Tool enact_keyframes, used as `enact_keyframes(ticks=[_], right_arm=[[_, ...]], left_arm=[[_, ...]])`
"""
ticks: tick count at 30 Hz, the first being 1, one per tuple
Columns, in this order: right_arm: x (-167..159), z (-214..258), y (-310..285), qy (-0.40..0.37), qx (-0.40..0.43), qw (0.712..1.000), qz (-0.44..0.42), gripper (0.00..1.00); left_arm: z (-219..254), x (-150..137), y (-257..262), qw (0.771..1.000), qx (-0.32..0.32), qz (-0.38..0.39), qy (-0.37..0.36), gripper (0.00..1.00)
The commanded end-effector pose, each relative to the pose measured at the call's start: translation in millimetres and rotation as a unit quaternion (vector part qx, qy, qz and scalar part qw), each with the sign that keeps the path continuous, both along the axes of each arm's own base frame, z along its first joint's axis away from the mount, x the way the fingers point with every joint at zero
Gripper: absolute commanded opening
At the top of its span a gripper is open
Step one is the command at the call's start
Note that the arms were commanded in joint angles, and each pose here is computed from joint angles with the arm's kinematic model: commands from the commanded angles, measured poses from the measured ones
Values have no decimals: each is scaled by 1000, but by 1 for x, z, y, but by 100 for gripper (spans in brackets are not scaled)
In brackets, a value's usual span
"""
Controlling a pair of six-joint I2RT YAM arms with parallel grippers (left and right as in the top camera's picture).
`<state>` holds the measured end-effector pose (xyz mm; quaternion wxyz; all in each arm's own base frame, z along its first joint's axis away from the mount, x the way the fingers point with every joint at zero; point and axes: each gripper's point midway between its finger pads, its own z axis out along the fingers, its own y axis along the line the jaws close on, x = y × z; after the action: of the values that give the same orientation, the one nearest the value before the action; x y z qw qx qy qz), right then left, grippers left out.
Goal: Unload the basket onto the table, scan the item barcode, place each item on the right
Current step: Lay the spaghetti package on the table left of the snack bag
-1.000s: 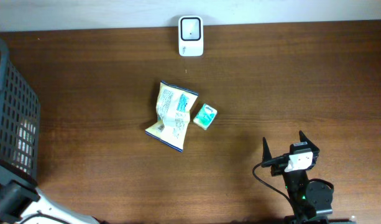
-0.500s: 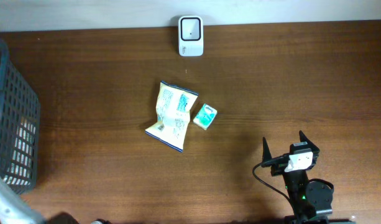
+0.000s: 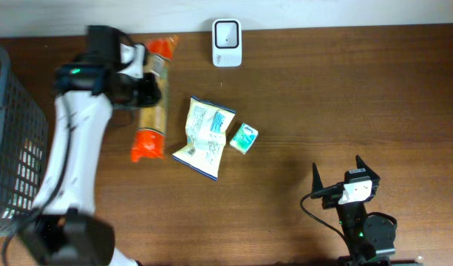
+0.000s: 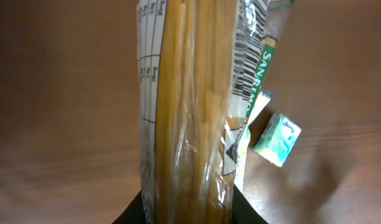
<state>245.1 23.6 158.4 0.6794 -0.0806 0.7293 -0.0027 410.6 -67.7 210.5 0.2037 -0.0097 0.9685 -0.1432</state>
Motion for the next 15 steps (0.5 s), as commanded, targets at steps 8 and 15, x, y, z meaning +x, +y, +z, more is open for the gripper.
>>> enact_keyframes(ticks=[8,15], right_arm=[[0,-3,-1,1,-2,1000,-4,99],[0,-3,-1,1,-2,1000,-4,99]], left_arm=[[-109,1,-58,990,18,-7,139,0],[-123,-22,-31,976,102,8,190,0]])
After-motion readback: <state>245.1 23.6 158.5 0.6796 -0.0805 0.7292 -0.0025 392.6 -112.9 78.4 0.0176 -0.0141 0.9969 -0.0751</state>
